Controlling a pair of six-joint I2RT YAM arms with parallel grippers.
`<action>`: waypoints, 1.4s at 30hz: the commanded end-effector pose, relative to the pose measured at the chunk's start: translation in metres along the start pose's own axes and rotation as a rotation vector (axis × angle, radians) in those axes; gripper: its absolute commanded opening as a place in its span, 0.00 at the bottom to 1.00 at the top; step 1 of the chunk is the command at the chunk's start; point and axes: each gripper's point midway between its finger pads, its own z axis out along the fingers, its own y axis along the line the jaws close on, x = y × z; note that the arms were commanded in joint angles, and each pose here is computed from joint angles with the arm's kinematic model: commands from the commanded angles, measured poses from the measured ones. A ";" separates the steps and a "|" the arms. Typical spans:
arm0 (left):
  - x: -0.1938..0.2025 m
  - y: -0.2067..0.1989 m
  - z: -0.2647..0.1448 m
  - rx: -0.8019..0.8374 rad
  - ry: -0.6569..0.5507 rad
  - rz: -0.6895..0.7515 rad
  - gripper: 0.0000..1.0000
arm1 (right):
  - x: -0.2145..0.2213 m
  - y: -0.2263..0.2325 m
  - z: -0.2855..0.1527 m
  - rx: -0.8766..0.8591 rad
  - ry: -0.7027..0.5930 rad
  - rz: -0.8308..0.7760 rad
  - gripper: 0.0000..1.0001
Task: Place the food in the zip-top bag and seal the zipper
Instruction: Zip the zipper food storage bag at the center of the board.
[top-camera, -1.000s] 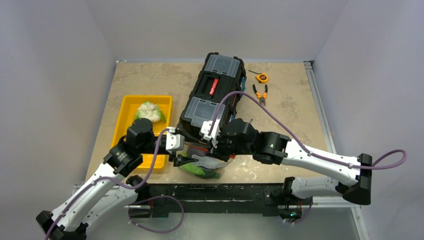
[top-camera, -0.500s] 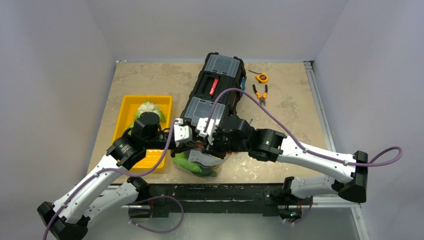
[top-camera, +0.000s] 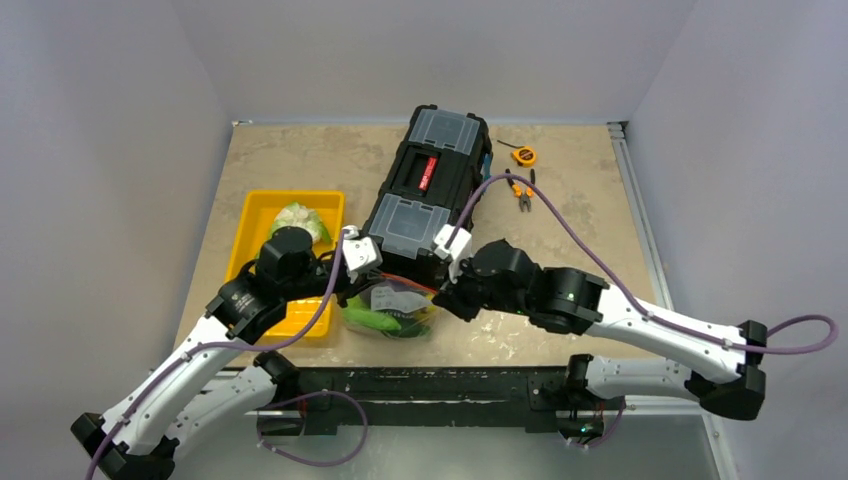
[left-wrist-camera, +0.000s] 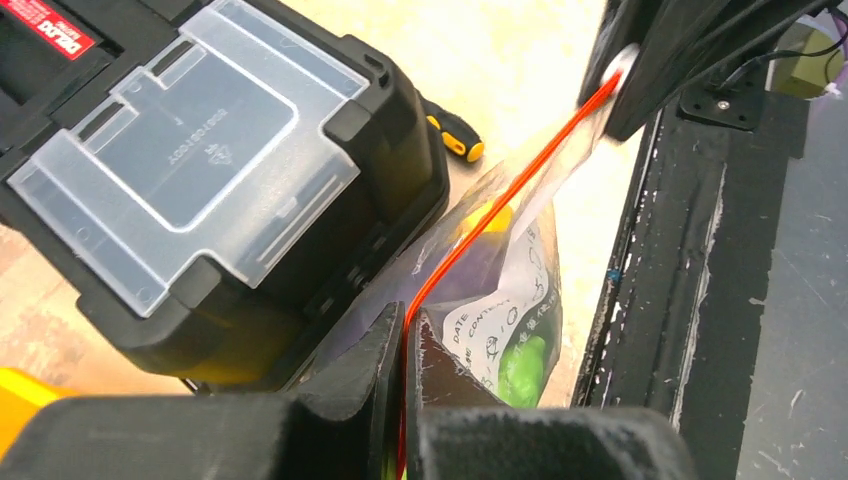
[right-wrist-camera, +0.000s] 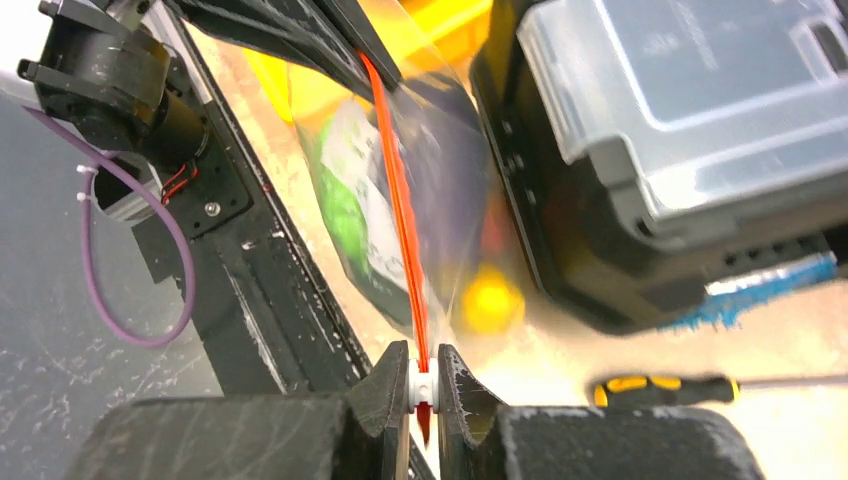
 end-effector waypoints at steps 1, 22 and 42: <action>0.007 0.033 -0.016 -0.187 0.041 0.006 0.00 | 0.035 -0.014 -0.041 0.084 0.070 0.116 0.00; -0.016 -0.027 -0.011 0.160 -0.118 0.094 0.00 | -0.043 0.004 0.005 -0.003 -0.030 -0.087 0.62; -0.016 -0.038 -0.012 0.222 -0.131 0.115 0.00 | -0.054 -0.021 -0.020 0.095 -0.039 -0.177 0.95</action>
